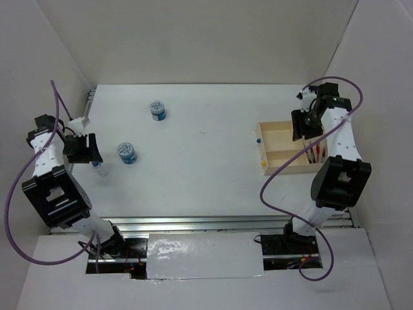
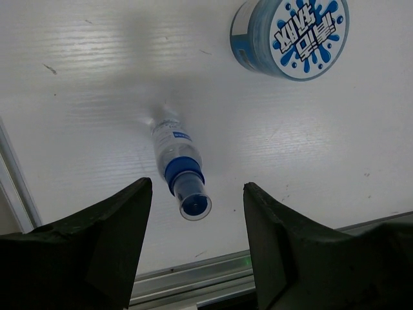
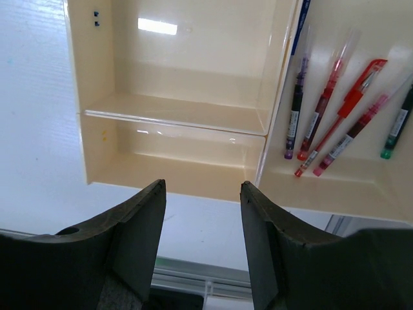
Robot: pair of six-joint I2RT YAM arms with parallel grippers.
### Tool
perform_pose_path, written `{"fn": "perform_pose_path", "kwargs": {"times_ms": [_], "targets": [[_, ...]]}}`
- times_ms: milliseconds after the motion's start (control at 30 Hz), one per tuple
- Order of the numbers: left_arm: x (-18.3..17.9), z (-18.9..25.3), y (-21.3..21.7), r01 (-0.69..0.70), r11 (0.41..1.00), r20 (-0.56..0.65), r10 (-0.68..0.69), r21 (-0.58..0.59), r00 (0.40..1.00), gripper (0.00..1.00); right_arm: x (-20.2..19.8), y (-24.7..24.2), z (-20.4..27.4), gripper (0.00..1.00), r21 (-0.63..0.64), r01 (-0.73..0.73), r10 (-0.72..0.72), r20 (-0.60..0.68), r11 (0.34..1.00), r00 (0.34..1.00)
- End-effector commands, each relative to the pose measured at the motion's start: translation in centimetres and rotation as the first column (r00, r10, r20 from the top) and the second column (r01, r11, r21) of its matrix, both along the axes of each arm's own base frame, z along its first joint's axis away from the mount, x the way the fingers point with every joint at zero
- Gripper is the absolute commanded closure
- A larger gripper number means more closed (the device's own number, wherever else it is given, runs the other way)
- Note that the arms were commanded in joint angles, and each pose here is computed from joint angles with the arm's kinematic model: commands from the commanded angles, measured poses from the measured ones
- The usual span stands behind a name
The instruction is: Sort the stationery into containers
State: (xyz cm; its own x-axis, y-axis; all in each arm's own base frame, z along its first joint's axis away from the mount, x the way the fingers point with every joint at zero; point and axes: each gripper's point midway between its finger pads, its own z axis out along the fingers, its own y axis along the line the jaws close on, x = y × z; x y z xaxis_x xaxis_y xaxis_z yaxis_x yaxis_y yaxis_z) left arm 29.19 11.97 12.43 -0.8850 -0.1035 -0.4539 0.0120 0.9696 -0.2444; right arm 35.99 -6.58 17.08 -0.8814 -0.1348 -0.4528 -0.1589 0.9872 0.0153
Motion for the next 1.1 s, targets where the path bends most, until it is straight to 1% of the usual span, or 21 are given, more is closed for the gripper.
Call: {"fn": "perform_pose_path", "kwargs": {"times_ms": [0,133,300,333,600,733,867,900,933,967,1033,1067], "targets": [[1.2,0.7,0.6,-0.005,0.999,0.061,0.002,0.052,0.998,0.30,-0.7,0.5,1.1,0.43,0.027,0.001,-0.001,0.028,1.000,1.000],[1.5,0.3,0.9,-0.015,0.998,0.056,0.011,0.062,0.998,0.31,-0.7,0.5,0.9,0.43,0.027,-0.005,0.004,0.026,1.000,1.000],[1.7,-0.1,1.2,-0.015,0.997,0.046,0.012,0.072,0.999,0.36,-1.0,0.4,0.7,0.43,0.026,-0.005,0.004,0.016,1.000,1.000],[1.6,-0.2,1.2,-0.015,0.998,0.039,0.012,0.068,0.999,0.39,-0.9,0.5,0.8,0.43,0.026,-0.006,0.006,0.018,1.000,1.000],[1.4,-0.2,1.1,-0.005,0.997,0.031,0.003,0.072,1.000,0.45,-0.8,0.9,0.6,0.43,0.042,-0.006,0.005,0.011,0.999,1.000],[1.2,-0.2,0.9,0.002,0.997,0.026,-0.004,0.074,1.000,0.56,-1.0,1.0,0.4,0.43,0.044,-0.006,0.005,0.007,0.999,1.000],[1.1,-0.4,0.7,-0.004,0.997,0.018,0.002,0.072,1.000,0.62,-1.1,1.0,0.6,0.43,0.041,-0.003,0.002,0.007,0.999,1.000],[1.1,-0.3,0.6,-0.004,0.997,0.021,0.002,0.074,1.000,0.65,-1.0,1.0,0.8,0.43,0.040,-0.003,0.002,0.012,0.999,1.000],[1.0,-0.5,0.4,-0.003,0.997,0.012,0.002,0.072,1.000,0.67,-1.0,1.1,1.0,0.40,0.045,-0.005,0.004,0.015,0.999,1.000],[0.9,-0.6,0.3,-0.004,0.997,0.010,0.003,0.075,1.000,0.72,-1.0,1.2,1.2,0.40,0.045,-0.005,0.005,0.016,0.999,1.000],[0.9,-0.5,0.3,-0.008,0.996,0.010,0.007,0.086,1.000,0.78,-0.9,1.5,1.8,0.40,0.046,-0.011,0.009,0.030,0.999,1.000],[1.0,-0.5,0.2,-0.008,0.996,0.013,0.007,0.089,1.000,0.85,-0.8,1.6,2.0,0.39,0.047,-0.013,0.012,0.036,0.999,0.999]]}}
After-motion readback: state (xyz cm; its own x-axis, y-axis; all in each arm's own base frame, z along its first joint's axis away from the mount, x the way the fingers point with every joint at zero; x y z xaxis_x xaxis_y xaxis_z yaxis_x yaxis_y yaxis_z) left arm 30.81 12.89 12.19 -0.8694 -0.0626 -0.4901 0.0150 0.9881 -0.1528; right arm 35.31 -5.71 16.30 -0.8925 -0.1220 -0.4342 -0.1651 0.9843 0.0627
